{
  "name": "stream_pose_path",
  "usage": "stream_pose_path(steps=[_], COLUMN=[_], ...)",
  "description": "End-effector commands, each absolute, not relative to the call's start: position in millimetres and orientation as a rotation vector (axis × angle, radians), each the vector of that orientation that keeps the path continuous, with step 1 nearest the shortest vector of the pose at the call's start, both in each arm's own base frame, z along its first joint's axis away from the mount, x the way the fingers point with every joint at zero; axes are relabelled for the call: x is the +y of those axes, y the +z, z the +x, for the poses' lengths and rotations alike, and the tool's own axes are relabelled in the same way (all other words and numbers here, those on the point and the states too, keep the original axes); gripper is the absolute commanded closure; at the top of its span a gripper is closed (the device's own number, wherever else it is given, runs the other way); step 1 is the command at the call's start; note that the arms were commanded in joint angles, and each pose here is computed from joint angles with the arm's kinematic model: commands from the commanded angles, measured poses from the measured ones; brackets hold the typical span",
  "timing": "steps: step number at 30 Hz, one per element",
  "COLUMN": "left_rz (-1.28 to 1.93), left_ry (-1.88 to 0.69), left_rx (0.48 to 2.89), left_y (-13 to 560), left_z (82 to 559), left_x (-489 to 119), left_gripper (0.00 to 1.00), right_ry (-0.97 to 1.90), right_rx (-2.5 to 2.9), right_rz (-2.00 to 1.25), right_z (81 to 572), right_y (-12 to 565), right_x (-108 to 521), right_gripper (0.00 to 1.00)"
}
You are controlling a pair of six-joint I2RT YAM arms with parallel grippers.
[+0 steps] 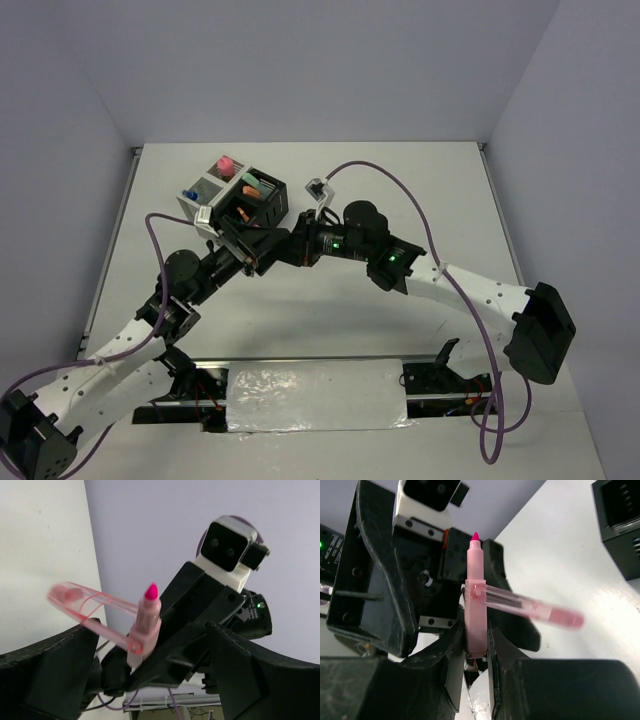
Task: Sort the stationery into containers
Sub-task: Close the pen cap on the pen.
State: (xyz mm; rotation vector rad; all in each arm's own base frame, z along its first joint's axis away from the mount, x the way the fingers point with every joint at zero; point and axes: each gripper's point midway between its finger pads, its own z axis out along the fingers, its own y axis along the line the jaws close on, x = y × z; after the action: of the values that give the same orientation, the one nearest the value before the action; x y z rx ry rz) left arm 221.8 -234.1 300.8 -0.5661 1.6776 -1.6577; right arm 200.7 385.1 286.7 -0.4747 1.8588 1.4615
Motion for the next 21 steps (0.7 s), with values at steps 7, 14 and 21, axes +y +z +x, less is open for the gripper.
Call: stream_pose_path(steps=[7, 14, 21], left_rz=[-0.536, -0.528, -0.476], left_ry=[-1.615, -1.403, -1.38], left_rx=[1.532, 1.508, 1.477], left_y=[337, 348, 355], left_z=[232, 236, 237], left_x=[-225, -198, -197], left_gripper=[0.01, 0.04, 0.09], right_ry=[1.587, 1.516, 1.549], right_rx=[1.704, 1.778, 1.792], right_rz=[-0.534, -0.489, -0.479], right_z=[177, 178, 172], right_y=[332, 321, 315], right_x=[386, 373, 371], right_gripper=[1.0, 1.0, 1.0])
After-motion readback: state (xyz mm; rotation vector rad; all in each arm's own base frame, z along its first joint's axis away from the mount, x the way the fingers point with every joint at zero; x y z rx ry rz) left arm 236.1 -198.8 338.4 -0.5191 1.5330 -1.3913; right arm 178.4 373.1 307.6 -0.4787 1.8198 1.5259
